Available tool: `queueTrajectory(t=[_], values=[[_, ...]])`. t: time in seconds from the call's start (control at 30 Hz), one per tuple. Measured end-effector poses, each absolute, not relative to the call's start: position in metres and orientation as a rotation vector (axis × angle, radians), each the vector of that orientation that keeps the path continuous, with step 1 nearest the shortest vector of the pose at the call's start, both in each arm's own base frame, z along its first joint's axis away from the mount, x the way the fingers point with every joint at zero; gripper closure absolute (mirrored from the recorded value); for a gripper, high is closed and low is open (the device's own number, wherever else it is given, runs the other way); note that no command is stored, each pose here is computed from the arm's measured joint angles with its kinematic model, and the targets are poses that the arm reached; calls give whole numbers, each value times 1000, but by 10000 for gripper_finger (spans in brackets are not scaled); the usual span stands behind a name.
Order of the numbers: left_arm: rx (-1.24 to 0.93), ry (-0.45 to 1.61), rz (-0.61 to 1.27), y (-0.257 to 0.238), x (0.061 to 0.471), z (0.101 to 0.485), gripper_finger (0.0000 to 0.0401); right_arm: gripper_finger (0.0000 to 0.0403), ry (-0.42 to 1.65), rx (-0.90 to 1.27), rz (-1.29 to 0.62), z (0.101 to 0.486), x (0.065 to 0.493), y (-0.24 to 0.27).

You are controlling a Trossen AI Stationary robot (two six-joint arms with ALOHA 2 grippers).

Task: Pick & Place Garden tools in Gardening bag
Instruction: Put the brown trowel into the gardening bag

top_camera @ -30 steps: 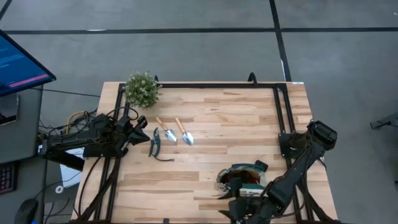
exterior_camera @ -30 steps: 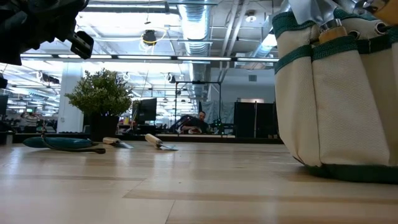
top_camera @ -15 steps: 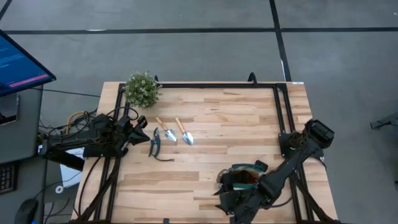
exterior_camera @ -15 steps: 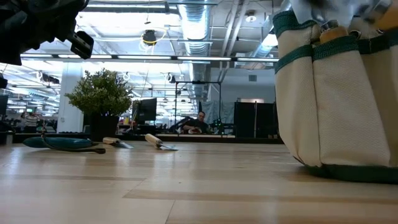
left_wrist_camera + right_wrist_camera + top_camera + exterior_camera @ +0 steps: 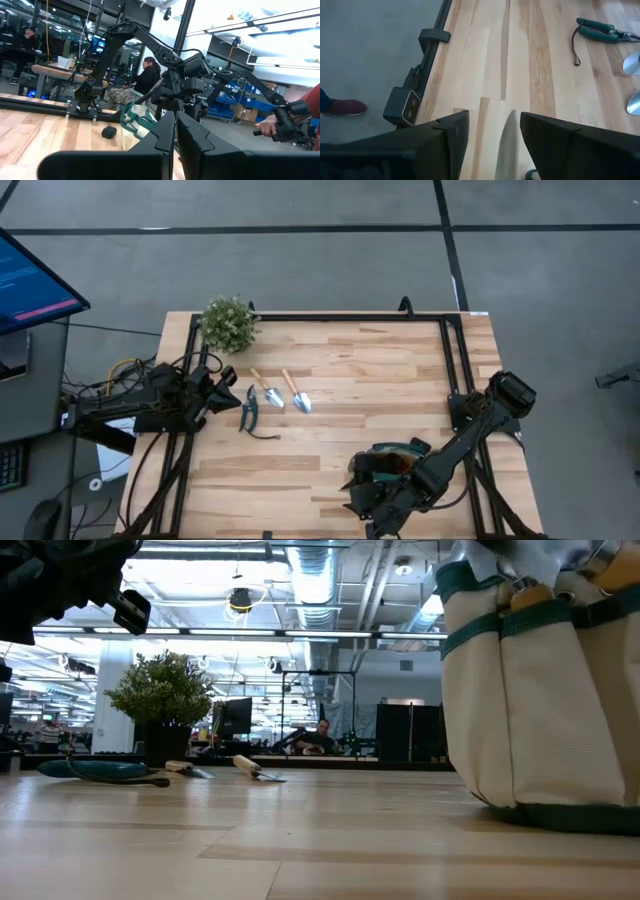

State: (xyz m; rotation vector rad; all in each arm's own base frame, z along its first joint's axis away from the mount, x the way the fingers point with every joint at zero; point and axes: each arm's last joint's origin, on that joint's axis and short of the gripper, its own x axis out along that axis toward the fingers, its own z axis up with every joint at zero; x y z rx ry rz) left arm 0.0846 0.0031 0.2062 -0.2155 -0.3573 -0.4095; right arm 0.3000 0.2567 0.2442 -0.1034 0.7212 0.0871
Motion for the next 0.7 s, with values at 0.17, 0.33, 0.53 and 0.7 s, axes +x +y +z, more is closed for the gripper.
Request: queueTrajectory(t=[0.17, 0.33, 0.53, 0.7], values=[[-216, -357, -409, 3, 85, 206, 384, 236, 698, -103, 90, 255, 306, 255], [-215, -357, -410, 3, 85, 206, 384, 241, 764, -128, 88, 255, 305, 250], [-216, -357, -409, 3, 85, 206, 384, 251, 873, -87, 131, 249, 300, 248], [-216, -357, -409, 3, 85, 206, 384, 279, 886, -89, 122, 248, 301, 245]])
